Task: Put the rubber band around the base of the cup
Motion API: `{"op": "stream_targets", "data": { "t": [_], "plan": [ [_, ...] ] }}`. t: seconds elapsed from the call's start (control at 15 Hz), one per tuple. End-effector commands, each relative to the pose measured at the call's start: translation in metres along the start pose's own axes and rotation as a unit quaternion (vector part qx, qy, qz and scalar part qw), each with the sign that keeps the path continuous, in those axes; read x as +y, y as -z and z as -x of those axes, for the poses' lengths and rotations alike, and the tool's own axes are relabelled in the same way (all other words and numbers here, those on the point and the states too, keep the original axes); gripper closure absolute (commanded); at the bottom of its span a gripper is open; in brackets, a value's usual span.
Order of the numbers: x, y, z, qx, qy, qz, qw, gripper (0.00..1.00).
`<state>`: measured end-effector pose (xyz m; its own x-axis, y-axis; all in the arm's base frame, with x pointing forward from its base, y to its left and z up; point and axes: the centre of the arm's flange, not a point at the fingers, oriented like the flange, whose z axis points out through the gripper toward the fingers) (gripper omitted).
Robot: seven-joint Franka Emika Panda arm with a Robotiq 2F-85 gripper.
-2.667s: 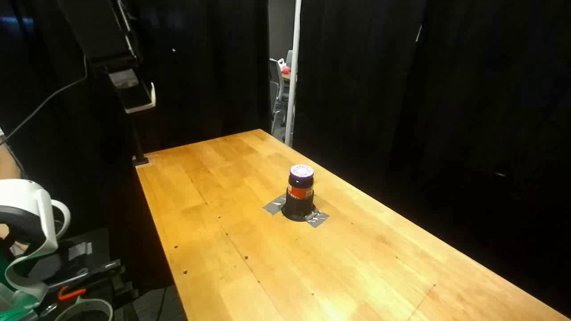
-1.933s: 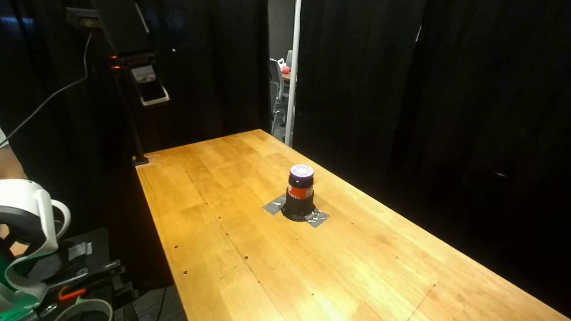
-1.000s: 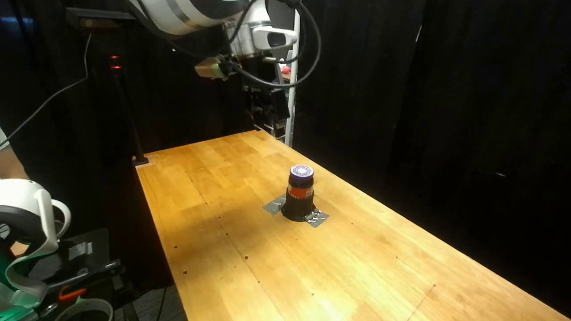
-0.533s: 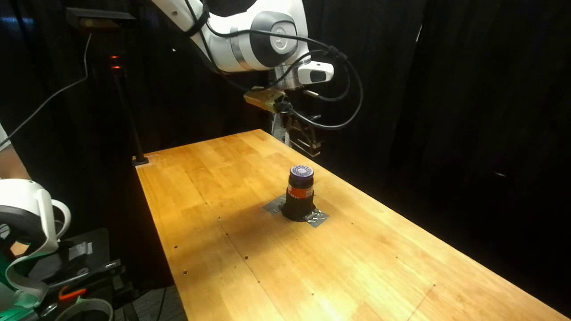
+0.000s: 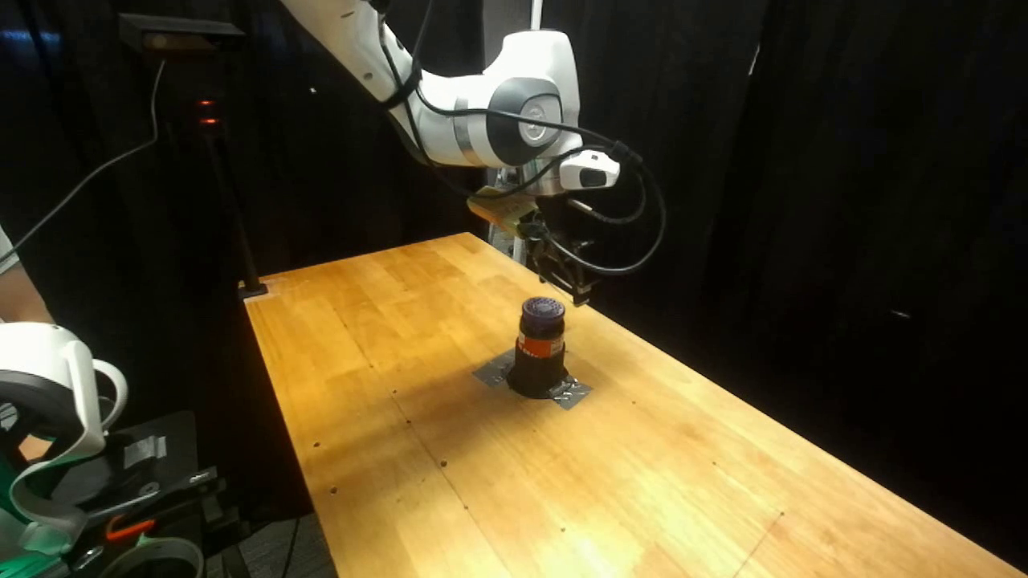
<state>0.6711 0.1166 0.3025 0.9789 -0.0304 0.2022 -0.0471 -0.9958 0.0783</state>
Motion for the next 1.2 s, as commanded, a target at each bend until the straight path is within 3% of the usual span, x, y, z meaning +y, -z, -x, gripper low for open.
{"op": "stream_targets", "data": {
  "t": [0.0,0.6,0.87,1.0,1.13],
  "plan": [
    [-0.003,-0.013,-0.013,0.0,-0.002,-0.009,1.0,0.0],
    [0.008,-0.041,-0.003,-0.025,-0.018,-0.018,0.9994,0.0],
    [0.009,-0.036,0.006,-0.038,-0.017,-0.028,0.9988,0.0],
    [0.012,-0.028,0.01,-0.054,-0.009,-0.033,0.998,0.0],
    [0.017,-0.024,0.016,-0.099,0.002,-0.034,0.9945,0.0]
  ]
}}
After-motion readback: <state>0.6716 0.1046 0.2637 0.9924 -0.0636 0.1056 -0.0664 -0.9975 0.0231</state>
